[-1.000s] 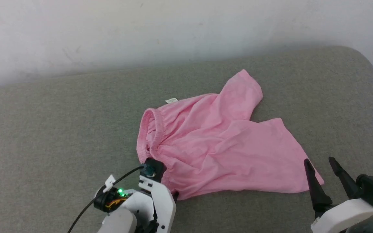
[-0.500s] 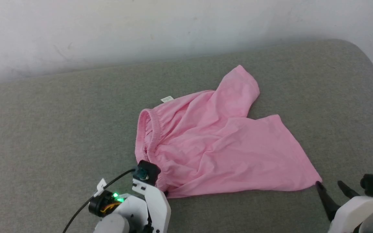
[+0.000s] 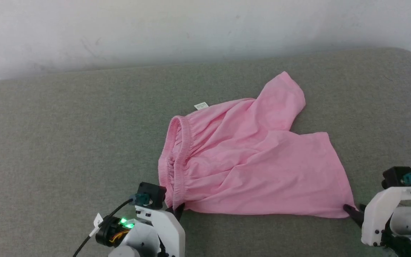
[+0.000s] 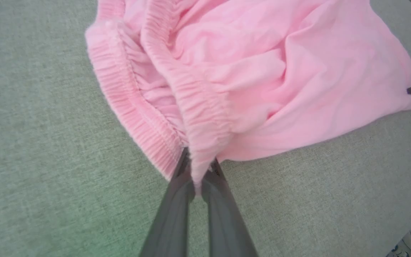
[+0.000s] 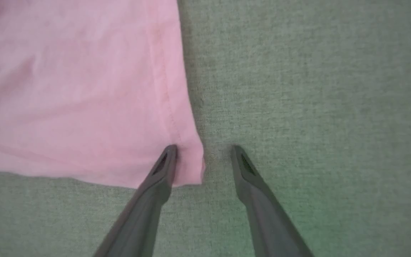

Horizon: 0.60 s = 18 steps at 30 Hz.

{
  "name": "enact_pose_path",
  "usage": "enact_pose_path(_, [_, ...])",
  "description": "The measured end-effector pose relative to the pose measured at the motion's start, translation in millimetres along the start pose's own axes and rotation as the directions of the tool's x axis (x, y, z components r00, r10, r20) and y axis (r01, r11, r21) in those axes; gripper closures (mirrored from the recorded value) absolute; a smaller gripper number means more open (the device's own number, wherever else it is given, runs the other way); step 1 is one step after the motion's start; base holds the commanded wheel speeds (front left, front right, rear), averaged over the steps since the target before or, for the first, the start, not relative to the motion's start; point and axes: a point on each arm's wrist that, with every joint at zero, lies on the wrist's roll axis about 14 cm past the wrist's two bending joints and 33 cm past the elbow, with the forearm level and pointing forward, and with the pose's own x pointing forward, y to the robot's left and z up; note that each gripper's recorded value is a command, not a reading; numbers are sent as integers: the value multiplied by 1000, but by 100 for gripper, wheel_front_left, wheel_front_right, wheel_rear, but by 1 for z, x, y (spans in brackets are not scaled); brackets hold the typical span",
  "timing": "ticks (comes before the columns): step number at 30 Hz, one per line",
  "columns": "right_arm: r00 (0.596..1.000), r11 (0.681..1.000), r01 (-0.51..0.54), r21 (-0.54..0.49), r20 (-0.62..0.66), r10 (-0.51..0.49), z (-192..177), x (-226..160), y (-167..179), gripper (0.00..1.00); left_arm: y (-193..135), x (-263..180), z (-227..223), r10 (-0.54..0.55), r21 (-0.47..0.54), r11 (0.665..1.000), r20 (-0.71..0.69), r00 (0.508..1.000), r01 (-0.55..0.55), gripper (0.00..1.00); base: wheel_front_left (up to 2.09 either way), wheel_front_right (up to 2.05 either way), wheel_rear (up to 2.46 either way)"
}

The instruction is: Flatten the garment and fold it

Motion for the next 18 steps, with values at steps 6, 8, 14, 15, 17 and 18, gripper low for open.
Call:
enact_pose_path(6, [998,999,-54,4,-28,54,5,-3,12,100,-1,-3,10,-1,-1,1000,58,998,2,100,0,0,0])
enact_pose_path(8, [997,998,-59,-11,46,59,17,-10,13,100,-4,-6,23,-10,1,1000,111,994,10,100,0,0,0])
enact_pose_path(14, [873,989,14,-145,484,59,122,-82,16,100,-6,-37,100,-44,89,996,376,925,11,100,0,0,0])
enact_pose_path(15, [838,985,40,-168,543,58,137,-99,17,100,-7,-45,119,-54,123,992,432,900,1,100,0,0,0])
enact_pose_path(17, [738,977,87,-196,672,69,168,-136,25,100,-10,-63,159,-77,173,985,539,839,-20,100,0,0,0])
enact_pose_path(18, [689,973,108,-206,720,75,182,-152,28,100,-13,-73,177,-94,196,980,586,805,-28,100,0,0,0])
